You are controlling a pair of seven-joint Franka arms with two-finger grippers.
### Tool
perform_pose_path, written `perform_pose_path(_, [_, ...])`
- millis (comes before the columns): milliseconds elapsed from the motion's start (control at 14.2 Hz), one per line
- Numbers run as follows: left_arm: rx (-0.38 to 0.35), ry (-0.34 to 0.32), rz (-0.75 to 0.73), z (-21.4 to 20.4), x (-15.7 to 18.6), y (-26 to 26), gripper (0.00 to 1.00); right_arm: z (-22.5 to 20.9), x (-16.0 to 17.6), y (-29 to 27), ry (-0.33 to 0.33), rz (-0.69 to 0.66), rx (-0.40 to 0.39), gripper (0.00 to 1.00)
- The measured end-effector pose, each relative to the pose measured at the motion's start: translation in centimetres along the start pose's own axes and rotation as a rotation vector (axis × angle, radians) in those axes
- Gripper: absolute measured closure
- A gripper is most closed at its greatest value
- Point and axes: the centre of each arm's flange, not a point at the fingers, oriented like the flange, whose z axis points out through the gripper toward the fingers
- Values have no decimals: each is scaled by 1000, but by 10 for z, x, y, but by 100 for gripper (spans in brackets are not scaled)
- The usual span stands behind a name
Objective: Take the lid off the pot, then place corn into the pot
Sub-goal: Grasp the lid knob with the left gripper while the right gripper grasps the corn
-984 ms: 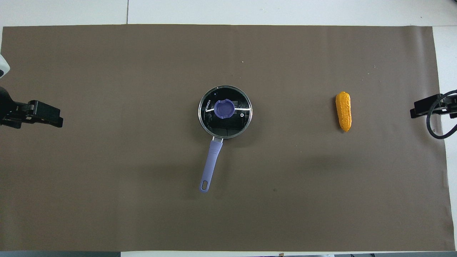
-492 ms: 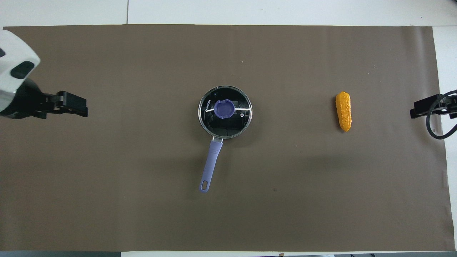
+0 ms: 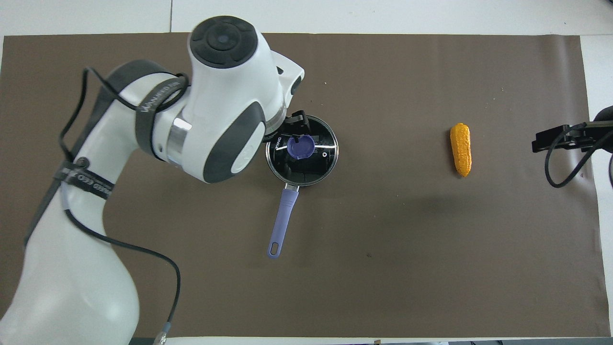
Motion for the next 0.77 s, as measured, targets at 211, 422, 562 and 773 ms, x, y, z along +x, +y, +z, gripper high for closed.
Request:
perform_pose_path(211, [-6, 8, 9, 26, 0, 21, 0, 61, 8, -44, 18, -10, -5, 0])
perform_pose_path(422, [-4, 29, 11, 29, 7, 18, 0, 111, 14, -38, 38, 4, -13, 0])
perform_pose_path(562, [-16, 42, 12, 32, 9, 20, 0, 138, 10, -35, 50, 24, -16, 0])
perform_pose_path(773, [-11, 35, 16, 41, 8, 21, 0, 166, 9, -36, 53, 57, -9, 0])
